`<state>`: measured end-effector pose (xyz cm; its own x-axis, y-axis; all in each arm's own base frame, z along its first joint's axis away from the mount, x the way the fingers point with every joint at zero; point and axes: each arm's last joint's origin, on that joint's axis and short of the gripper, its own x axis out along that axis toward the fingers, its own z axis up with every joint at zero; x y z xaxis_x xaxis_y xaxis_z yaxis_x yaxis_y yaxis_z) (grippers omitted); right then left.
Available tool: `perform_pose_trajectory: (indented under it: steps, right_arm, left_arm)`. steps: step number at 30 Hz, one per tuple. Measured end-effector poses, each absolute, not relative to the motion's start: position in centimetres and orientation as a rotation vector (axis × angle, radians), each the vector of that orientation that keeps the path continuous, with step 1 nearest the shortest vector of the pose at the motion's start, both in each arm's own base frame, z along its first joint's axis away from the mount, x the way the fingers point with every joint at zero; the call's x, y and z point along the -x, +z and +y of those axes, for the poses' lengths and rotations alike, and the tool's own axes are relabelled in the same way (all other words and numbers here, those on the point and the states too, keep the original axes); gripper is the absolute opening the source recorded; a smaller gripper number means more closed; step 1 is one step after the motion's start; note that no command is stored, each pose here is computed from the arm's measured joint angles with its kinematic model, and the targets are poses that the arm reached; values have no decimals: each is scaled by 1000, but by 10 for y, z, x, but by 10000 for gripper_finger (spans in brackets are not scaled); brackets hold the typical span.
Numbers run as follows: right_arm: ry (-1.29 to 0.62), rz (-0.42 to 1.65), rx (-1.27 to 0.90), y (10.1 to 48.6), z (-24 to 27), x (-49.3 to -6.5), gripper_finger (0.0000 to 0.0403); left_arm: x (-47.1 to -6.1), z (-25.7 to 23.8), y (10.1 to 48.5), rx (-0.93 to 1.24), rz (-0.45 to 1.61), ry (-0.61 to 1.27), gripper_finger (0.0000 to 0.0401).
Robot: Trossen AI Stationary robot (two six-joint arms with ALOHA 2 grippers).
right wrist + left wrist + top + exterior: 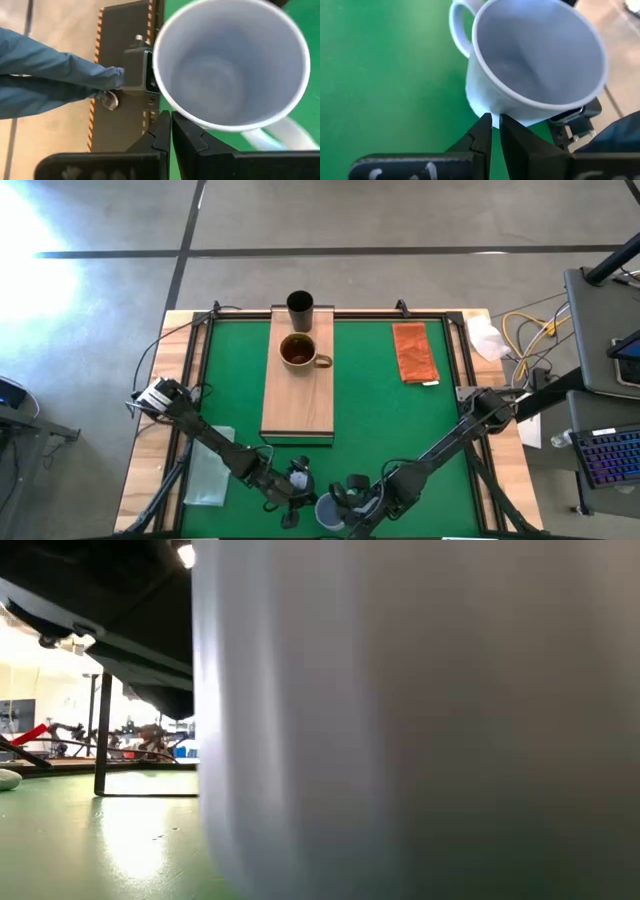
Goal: Stack small to large cups/mugs on shelf
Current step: Put the gray mug on the shelf
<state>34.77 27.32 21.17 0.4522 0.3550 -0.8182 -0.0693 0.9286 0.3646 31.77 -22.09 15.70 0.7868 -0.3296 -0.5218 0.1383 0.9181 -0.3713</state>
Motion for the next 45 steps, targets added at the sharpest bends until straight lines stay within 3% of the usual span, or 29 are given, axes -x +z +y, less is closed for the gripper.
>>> perform_pose_trajectory:
  steps: [12, 23, 37, 45]
  right_arm:
    - [280, 1217, -290, 207, 271, -337, 9]
    - [161, 1135, -253, 211, 261, -342, 9]
    - [300, 1116, -332, 208, 264, -355, 9]
    - [282, 1148, -324, 211, 261, -351, 9]
  left_arm:
    - [-308, -216, 168, 301, 647, -222, 22]
    - [-288, -241, 172, 349, 654, -275, 22]
    - [-303, -223, 172, 256, 602, -223, 22]
    - [-299, -221, 167, 231, 666, -208, 22]
